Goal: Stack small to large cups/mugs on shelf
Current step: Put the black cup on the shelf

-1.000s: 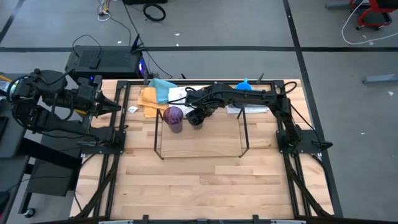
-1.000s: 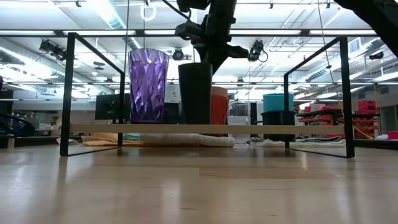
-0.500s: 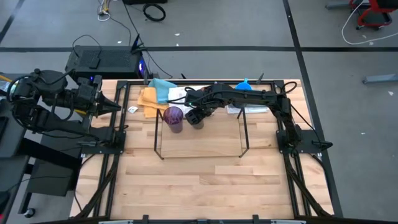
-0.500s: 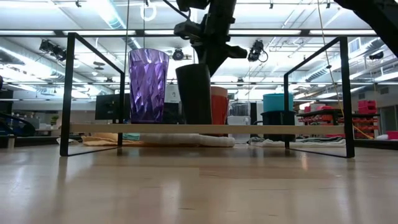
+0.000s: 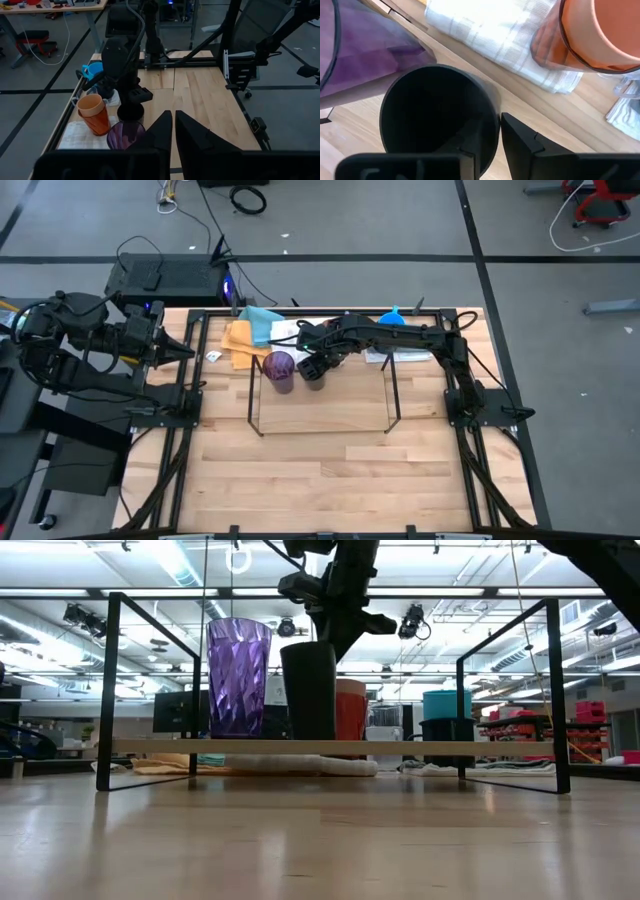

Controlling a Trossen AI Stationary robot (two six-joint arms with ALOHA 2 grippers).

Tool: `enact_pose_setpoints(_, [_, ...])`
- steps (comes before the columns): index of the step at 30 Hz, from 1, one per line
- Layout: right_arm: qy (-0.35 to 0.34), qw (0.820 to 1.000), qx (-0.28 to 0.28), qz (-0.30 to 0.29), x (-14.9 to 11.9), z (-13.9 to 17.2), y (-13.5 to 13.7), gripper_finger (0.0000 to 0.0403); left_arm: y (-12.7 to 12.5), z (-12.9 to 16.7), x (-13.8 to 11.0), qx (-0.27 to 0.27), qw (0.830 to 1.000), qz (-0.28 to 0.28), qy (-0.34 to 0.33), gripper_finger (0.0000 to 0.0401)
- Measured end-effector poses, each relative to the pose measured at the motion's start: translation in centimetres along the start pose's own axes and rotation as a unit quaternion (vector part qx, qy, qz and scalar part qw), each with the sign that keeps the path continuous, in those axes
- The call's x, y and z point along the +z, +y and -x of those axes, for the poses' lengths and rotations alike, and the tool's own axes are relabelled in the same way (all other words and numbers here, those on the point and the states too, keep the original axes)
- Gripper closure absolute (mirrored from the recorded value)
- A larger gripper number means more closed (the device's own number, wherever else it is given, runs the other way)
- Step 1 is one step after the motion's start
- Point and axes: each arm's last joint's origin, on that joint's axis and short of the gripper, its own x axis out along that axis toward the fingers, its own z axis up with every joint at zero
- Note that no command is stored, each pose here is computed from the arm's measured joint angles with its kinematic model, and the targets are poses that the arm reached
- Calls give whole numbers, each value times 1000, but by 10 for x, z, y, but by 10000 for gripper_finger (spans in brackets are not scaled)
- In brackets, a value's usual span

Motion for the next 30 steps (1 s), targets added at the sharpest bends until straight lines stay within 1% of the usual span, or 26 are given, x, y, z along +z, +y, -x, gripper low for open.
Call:
enact_pose_setpoints(11, [2,1000,2,2,-1,0,1,322,0,0,0,0,1000,0,0,362])
enact_pose_setpoints(21, [2,1000,3,5,-1,0,1,290,0,0,0,0,1000,-1,1,373])
enact_pose_setpoints(30, [-2,1000,22,8,1,0,3,262,0,0,0,0,1000,-1,1,362])
